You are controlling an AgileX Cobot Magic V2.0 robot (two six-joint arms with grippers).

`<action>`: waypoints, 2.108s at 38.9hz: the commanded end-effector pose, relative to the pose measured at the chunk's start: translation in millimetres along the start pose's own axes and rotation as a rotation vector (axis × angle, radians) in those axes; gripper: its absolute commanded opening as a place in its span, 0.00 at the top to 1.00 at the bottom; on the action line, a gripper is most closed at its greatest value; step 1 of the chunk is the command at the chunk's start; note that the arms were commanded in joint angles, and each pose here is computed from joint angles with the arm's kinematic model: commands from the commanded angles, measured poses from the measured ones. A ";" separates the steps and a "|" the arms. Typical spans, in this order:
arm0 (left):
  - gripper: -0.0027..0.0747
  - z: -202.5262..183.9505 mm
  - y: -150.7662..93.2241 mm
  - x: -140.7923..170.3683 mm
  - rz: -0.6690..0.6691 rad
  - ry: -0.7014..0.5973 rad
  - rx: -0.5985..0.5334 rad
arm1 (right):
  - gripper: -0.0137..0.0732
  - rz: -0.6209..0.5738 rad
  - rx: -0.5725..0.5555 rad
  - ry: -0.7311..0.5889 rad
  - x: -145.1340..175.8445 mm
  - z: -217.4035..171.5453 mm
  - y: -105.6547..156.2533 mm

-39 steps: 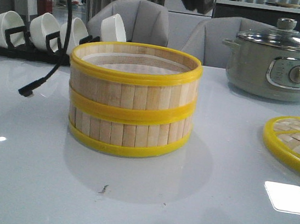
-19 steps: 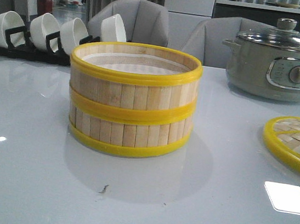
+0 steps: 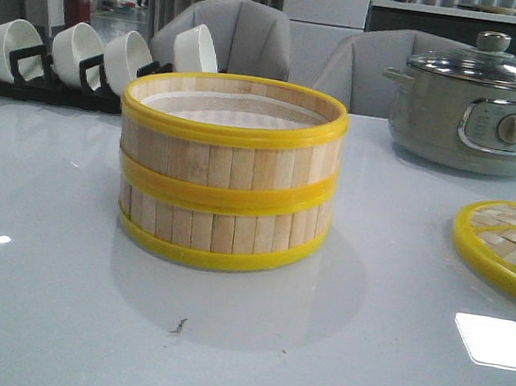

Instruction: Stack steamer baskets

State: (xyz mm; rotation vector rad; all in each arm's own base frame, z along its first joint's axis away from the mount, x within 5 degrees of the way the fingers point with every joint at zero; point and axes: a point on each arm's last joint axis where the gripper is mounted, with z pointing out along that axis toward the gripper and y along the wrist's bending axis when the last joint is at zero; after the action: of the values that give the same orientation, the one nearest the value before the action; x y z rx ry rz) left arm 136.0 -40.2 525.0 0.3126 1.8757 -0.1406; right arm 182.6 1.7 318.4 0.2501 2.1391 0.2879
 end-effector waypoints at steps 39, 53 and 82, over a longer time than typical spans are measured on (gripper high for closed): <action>0.85 47.5 -11.5 139.1 -0.063 -0.238 0.030 | 0.37 0.010 -0.016 -0.126 -18.4 -7.4 4.2; 0.85 48.0 -11.6 141.3 -0.062 -0.214 0.030 | 0.37 0.010 -0.016 -0.128 -18.5 -7.4 4.2; 0.85 48.0 -11.6 141.3 -0.062 -0.214 0.030 | 0.77 -0.022 -0.014 -0.124 -18.1 -7.3 4.2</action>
State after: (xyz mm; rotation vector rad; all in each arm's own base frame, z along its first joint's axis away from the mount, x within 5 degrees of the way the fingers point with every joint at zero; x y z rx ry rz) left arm 134.8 -42.7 358.8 0.2802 1.7749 -0.2075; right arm 183.7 1.4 320.1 0.2520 2.1161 0.2877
